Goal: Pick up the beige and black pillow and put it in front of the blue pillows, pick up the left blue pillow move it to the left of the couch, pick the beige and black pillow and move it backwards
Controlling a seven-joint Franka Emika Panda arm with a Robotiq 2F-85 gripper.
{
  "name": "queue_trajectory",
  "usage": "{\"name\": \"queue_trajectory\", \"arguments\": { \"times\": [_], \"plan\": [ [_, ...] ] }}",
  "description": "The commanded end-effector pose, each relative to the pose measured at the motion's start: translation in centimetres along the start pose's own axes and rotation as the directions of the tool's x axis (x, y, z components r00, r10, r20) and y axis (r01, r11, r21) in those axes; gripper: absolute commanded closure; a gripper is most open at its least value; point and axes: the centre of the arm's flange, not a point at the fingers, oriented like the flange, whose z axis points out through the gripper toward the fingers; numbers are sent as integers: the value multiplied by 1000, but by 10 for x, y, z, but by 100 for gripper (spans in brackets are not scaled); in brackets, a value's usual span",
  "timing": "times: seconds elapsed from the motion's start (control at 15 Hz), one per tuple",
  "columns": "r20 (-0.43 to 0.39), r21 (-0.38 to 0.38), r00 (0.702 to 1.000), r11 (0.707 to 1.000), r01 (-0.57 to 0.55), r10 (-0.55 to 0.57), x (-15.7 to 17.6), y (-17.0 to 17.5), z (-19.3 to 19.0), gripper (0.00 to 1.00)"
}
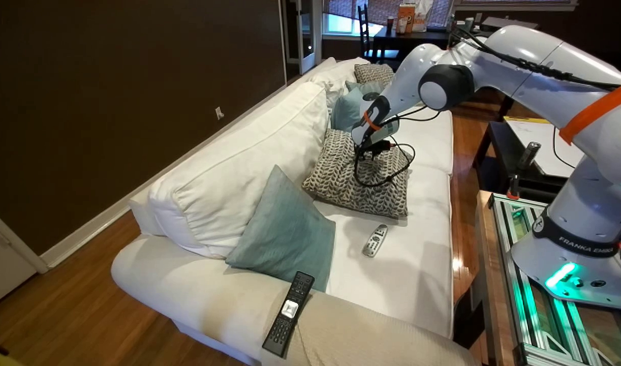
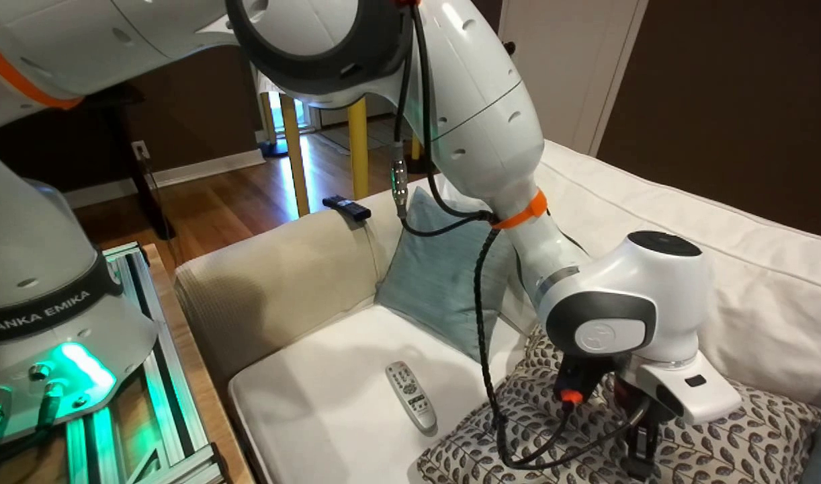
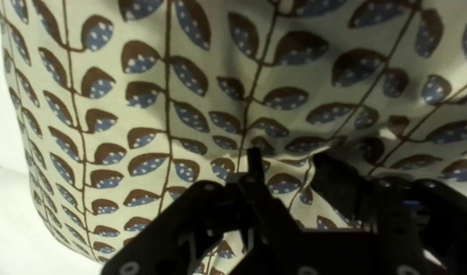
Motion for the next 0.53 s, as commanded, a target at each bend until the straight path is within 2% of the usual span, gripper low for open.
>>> {"name": "queue_trajectory", "arguments": {
  "times": [0.0, 0.13, 0.47],
  "plan": [
    [51, -1, 999, 1000, -11, 11, -8, -2, 24, 94],
    [68, 9, 998, 1000, -14, 14, -10, -1, 20, 100],
    [83, 39, 996, 999, -37, 34, -10, -1, 9, 98]
  ]
}}
